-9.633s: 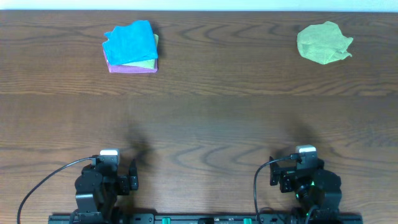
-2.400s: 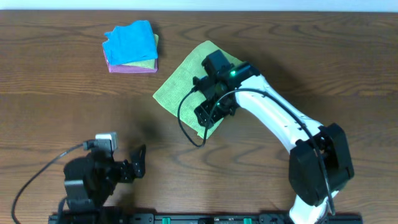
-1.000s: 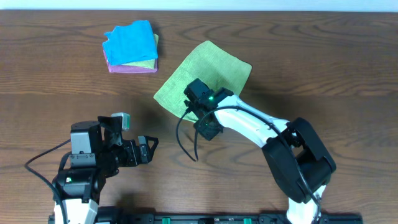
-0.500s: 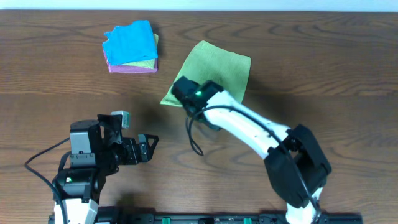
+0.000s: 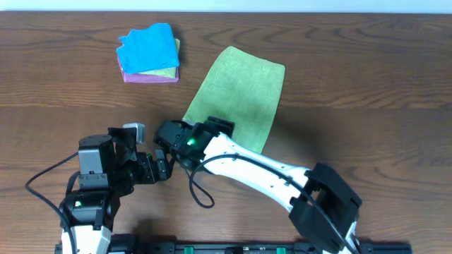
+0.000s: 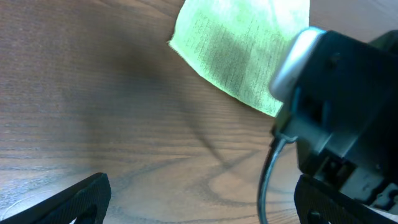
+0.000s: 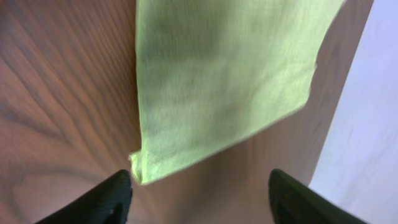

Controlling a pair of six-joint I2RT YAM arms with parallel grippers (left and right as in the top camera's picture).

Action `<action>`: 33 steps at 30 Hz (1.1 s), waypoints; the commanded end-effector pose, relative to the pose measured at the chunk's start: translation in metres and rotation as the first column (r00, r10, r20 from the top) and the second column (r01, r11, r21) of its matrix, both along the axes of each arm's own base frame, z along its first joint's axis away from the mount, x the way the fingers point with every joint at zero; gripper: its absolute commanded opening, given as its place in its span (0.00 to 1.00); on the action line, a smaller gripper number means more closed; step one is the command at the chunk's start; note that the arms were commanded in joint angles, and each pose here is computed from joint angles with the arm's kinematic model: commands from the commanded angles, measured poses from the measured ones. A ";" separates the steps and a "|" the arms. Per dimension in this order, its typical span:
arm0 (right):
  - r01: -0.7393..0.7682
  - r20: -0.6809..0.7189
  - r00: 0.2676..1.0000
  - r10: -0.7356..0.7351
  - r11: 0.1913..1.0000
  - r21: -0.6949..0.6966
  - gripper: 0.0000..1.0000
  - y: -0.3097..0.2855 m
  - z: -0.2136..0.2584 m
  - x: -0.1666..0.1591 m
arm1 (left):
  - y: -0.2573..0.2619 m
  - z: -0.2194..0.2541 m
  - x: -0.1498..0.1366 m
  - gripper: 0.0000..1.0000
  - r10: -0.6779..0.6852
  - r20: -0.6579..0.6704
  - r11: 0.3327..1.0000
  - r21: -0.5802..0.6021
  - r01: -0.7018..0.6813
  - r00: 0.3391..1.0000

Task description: Fold the cloth

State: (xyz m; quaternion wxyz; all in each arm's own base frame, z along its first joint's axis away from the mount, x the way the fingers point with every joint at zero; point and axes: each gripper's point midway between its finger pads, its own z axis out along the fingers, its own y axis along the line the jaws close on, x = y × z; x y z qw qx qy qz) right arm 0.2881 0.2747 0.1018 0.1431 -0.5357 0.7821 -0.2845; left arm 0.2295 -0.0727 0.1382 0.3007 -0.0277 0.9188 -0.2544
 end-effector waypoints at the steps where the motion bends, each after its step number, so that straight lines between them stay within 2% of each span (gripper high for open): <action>1: 0.260 0.038 0.963 -0.266 0.959 0.115 0.73 -0.023 0.005 0.006 | 0.004 0.010 0.006 0.95 0.017 0.030 1.000 0.022 -0.018 0.999; 3: 0.464 -0.050 0.885 -0.463 0.869 0.172 0.72 -0.042 -0.004 -0.001 | 0.004 0.010 0.006 0.95 0.019 0.031 1.000 0.024 -0.019 0.999; 6: 0.631 -0.219 0.775 -0.592 0.744 0.221 0.72 -0.047 -0.017 -0.008 | 0.004 0.010 0.007 0.96 0.019 0.034 1.000 0.024 -0.019 0.999; 9: 0.731 -0.348 0.681 -0.644 0.628 0.269 0.72 -0.040 -0.025 -0.007 | 0.004 0.011 0.007 0.95 0.019 0.035 1.000 0.024 -0.020 0.999; 12: 0.800 -0.414 0.600 -0.685 0.518 0.303 0.69 -0.036 -0.031 -0.002 | 0.004 0.011 0.007 0.95 0.019 0.037 1.000 0.024 -0.019 0.999; 15: 0.847 -0.469 0.532 -0.705 0.443 0.294 0.70 -0.040 -0.041 -0.002 | 0.004 0.011 0.007 0.95 0.019 0.037 1.000 0.024 -0.019 0.999; 20: 0.878 -0.567 0.477 -0.672 0.390 0.276 0.70 -0.036 -0.065 -0.011 | 0.004 0.011 0.007 0.96 0.019 0.037 1.000 0.024 -0.019 0.999; 24: 0.890 -0.558 0.455 -0.694 0.382 0.250 0.70 -0.047 -0.079 -0.021 | 0.004 0.011 0.007 0.96 0.019 0.037 1.000 0.024 -0.019 0.999; 33: 0.829 -0.321 0.559 -0.764 0.505 0.240 0.68 -0.085 -0.076 -0.017 | 0.004 0.011 0.007 0.95 0.019 0.037 1.000 0.023 -0.019 0.999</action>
